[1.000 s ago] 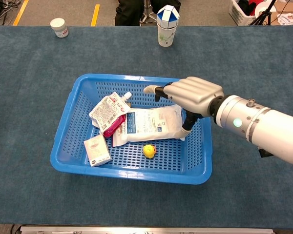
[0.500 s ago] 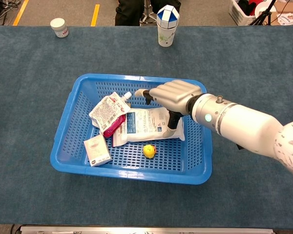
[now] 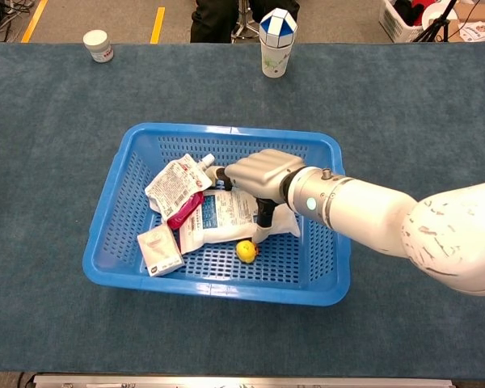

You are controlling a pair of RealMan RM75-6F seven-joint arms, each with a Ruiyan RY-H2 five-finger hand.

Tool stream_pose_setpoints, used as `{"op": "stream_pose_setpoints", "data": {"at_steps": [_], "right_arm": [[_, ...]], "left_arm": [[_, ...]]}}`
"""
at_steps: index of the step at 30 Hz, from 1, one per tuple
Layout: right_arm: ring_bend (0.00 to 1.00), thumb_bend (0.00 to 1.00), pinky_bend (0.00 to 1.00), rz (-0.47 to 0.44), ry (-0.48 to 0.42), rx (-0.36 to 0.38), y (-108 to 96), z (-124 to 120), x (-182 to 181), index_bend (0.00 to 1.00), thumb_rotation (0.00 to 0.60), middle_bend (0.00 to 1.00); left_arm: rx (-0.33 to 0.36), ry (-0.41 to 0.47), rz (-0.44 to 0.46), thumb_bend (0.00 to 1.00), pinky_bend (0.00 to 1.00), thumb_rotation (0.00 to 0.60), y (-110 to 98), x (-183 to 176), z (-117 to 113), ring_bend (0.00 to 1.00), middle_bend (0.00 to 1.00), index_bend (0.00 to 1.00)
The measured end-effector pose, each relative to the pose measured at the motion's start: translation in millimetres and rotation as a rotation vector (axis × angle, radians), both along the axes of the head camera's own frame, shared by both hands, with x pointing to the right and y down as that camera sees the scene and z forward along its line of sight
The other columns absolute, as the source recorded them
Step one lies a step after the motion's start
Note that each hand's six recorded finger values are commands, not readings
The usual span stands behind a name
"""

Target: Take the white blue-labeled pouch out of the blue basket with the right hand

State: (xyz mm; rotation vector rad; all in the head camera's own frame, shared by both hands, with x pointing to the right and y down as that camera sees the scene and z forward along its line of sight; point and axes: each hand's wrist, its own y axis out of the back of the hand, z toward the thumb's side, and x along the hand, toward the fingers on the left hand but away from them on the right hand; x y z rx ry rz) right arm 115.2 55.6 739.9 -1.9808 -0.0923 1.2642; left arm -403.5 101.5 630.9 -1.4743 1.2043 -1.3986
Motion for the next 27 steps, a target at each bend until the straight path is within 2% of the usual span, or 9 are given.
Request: {"op": "stream_pose_setpoints", "data": {"at_steps": [12,16,24,27], "right_arm": [[0.16,0.00,0.40,-0.060,0.025,0.061,7,5,-5,0.05,0.600,0.23],[0.17,0.05,0.40,-0.070,0.028,0.086,7,5,-5,0.05,0.600,0.24],[0.18,0.06,0.40,-0.068,0.047,0.091,10,10,0,0.05,0.600,0.25],[0.22,0.13,0.44,-0.069,0.050,0.090,12,11,1,0.07,0.600,0.27]], "left_arm": [[-0.003,0.005,-0.014,0.27,0.31,0.600,1,-2,1,0.31,0.43,0.40],[0.000,0.012,-0.013,0.27,0.31,0.600,0,-2,1,0.31,0.43,0.40],[-0.008,0.015,-0.015,0.27,0.31,0.600,-1,-5,2,0.31,0.43,0.40],[-0.009,0.023,-0.013,0.27,0.31,0.600,-2,-4,3,0.31,0.43,0.40]]}}
